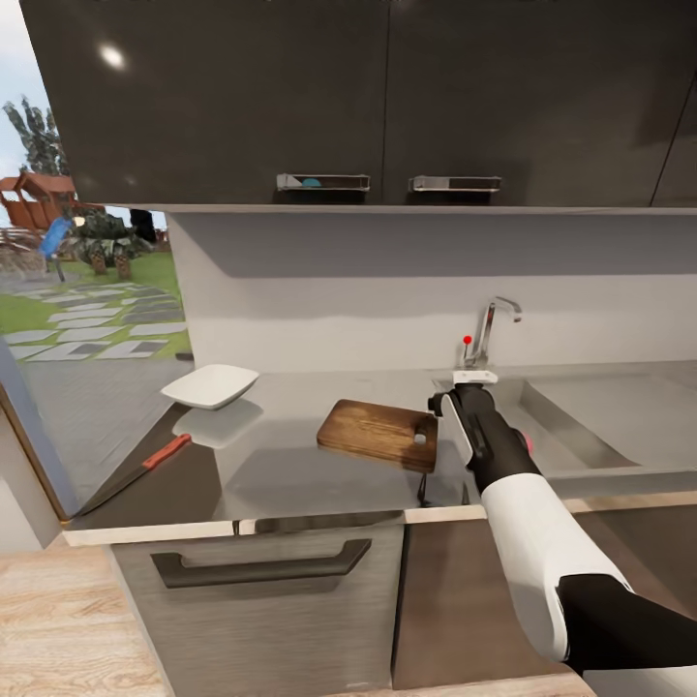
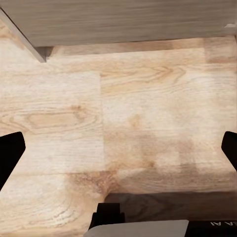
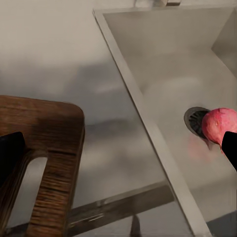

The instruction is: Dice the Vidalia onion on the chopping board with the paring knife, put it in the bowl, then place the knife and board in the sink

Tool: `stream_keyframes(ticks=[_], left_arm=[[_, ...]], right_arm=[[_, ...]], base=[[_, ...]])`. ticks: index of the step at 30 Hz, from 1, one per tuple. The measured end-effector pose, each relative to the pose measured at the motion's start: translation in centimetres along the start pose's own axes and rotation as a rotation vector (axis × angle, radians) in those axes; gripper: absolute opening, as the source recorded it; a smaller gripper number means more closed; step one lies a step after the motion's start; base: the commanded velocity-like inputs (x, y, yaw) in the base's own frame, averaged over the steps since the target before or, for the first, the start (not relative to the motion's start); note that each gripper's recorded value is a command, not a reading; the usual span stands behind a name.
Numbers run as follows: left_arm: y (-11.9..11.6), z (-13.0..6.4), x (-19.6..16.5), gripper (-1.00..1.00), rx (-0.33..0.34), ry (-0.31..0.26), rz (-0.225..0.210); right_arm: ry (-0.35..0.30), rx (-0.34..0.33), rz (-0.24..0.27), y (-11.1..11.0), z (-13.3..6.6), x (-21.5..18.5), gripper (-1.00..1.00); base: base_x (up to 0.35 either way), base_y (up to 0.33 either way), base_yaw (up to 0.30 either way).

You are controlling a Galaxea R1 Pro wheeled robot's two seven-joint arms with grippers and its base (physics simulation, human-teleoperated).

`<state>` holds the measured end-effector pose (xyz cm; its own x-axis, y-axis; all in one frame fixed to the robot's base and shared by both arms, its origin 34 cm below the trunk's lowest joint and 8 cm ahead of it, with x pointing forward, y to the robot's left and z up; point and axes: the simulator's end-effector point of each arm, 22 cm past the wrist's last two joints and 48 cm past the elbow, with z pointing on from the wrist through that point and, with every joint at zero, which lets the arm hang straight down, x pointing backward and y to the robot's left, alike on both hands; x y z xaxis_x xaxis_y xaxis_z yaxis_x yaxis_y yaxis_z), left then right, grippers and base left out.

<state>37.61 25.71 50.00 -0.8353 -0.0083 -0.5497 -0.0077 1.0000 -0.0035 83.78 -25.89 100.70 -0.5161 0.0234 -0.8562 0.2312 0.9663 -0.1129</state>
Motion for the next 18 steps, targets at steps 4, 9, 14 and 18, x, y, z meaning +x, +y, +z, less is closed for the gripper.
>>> stream_keyframes(ticks=[4, 9, 14, 18], left_arm=[[-0.01, 0.0, 0.0, 1.0, 0.0, 0.0, 0.0], [-0.04, 0.0, 0.0, 1.0, 0.0, 0.0, 0.0], [-0.02, 0.0, 0.0, 1.0, 0.0, 0.0, 0.0], [0.0, 0.0, 0.0, 1.0, 0.0, 0.0, 0.0]], right_arm=[[0.019, -0.002, -0.007, 0.21, 0.34, 0.81, 1.0], [0.026, -0.002, -0.009, 0.2, 0.48, 1.11, 1.0], [0.027, -0.002, -0.01, 0.19, 0.5, 1.15, 1.0], [0.028, -0.001, -0.01, 0.19, 0.51, 1.19, 1.0]], base=[[-0.008, 0.0, 0.0], [-0.001, 0.0, 0.0], [0.0, 0.0, 0.0], [0.0, 0.0, 0.0]])
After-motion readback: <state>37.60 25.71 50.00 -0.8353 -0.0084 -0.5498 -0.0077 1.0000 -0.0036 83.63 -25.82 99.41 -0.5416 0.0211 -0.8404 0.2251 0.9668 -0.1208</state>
